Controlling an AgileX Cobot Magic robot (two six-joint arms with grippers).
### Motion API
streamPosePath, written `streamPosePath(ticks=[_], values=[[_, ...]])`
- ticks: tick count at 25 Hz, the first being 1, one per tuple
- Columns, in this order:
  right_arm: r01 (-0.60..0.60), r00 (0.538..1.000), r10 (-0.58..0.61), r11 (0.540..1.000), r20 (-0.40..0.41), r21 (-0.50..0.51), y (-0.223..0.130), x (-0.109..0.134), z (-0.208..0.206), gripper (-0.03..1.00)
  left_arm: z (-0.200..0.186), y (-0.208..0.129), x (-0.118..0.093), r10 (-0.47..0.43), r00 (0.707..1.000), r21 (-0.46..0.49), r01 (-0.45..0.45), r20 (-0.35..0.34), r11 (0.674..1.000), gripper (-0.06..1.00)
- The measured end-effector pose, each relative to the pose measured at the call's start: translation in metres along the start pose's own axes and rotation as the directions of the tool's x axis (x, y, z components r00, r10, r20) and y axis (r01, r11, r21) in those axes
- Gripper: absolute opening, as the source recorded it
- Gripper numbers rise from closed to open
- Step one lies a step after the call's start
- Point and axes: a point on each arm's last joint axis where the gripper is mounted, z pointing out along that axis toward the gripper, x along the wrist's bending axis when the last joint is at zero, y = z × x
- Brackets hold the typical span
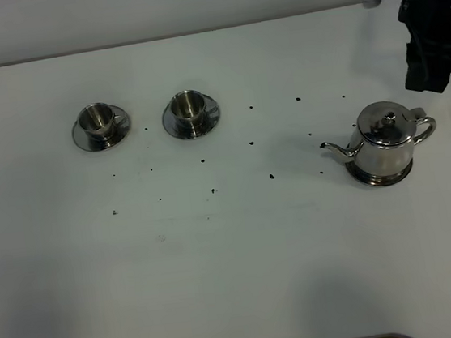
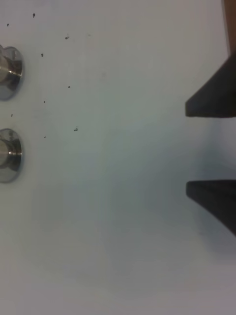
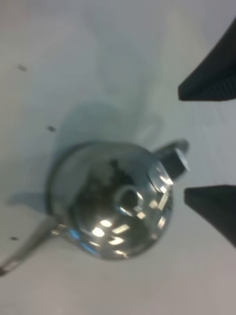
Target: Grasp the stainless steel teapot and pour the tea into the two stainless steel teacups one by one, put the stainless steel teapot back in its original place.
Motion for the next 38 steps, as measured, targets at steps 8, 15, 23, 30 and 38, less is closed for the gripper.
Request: streamPosePath(ticks=[8,15,23,30,38], values=[[0.09,0.994,-0.084,0.99,-0.063,0.107,-0.018,0.015,0.022,0.4,0.0,0.0,0.0,0.0,1.0,0.001,0.0,0.0,1.0,0.37],[0.328,0.945,-0.327,0.938,-0.026,0.109,-0.027,0.021,0.034,0.4,0.0,0.0,0.0,0.0,1.0,0.001,0.0,0.0,1.0,0.37],[0.397,0.915,-0.402,0.913,0.04,0.096,-0.025,0.015,0.035,0.41,0.0,0.0,0.0,0.0,1.0,0.001,0.0,0.0,1.0,0.37],[0.434,0.899,-0.437,0.895,0.01,0.101,-0.025,0.011,0.052,0.43,0.0,0.0,0.0,0.0,1.0,0.001,0.0,0.0,1.0,0.37],[0.437,0.897,-0.441,0.895,0.024,0.09,-0.024,0.009,0.057,0.43,0.0,0.0,0.0,0.0,1.0,0.001,0.0,0.0,1.0,0.37]])
